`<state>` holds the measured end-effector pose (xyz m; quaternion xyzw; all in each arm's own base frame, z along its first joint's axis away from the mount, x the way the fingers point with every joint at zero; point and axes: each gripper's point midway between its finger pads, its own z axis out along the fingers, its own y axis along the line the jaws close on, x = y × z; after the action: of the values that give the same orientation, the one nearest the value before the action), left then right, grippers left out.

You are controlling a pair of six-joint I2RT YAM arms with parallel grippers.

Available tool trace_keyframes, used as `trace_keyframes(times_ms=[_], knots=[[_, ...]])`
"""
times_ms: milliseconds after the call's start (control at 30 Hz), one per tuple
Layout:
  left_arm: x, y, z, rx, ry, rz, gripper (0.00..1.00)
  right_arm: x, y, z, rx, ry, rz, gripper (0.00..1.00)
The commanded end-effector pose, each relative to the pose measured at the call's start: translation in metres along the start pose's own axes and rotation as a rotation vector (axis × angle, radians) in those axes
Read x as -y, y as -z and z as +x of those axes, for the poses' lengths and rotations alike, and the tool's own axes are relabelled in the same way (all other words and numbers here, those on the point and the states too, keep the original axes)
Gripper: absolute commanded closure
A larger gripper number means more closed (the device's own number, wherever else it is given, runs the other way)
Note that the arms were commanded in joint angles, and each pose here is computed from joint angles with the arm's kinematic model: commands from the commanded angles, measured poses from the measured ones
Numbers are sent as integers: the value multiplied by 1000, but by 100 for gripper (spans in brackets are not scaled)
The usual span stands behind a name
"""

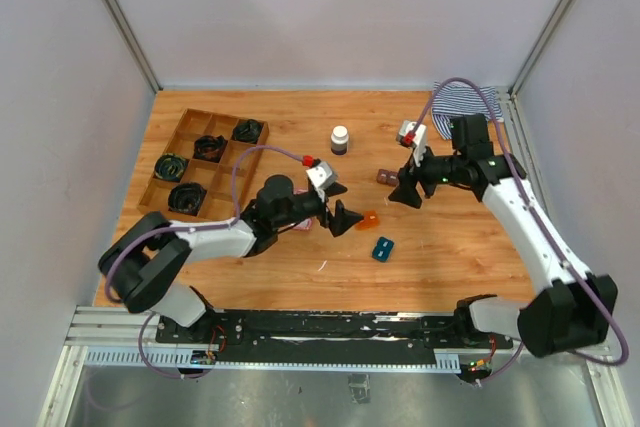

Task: Sort the pills into containers

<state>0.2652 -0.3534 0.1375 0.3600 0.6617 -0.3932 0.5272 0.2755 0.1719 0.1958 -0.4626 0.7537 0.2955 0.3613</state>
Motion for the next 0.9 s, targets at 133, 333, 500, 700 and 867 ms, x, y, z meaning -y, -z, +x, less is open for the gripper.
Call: trace_keyframes(times_ms=[133,333,500,700,867], knots=[[22,65,-105,195,287,46,1,1,96,-57,201,348,429,2],[29,113,-184,383,370,25,1,-16,174,-123,348,154,581,2],[50,148,-252,481,307,44,2,-60,209,-160,461,196,546,2],[65,185,-291,528,212,8,2,-82,242,-182,560,108,590,2],[73,202,-305,552,182,2,1,-86,257,-191,603,45,625,2]])
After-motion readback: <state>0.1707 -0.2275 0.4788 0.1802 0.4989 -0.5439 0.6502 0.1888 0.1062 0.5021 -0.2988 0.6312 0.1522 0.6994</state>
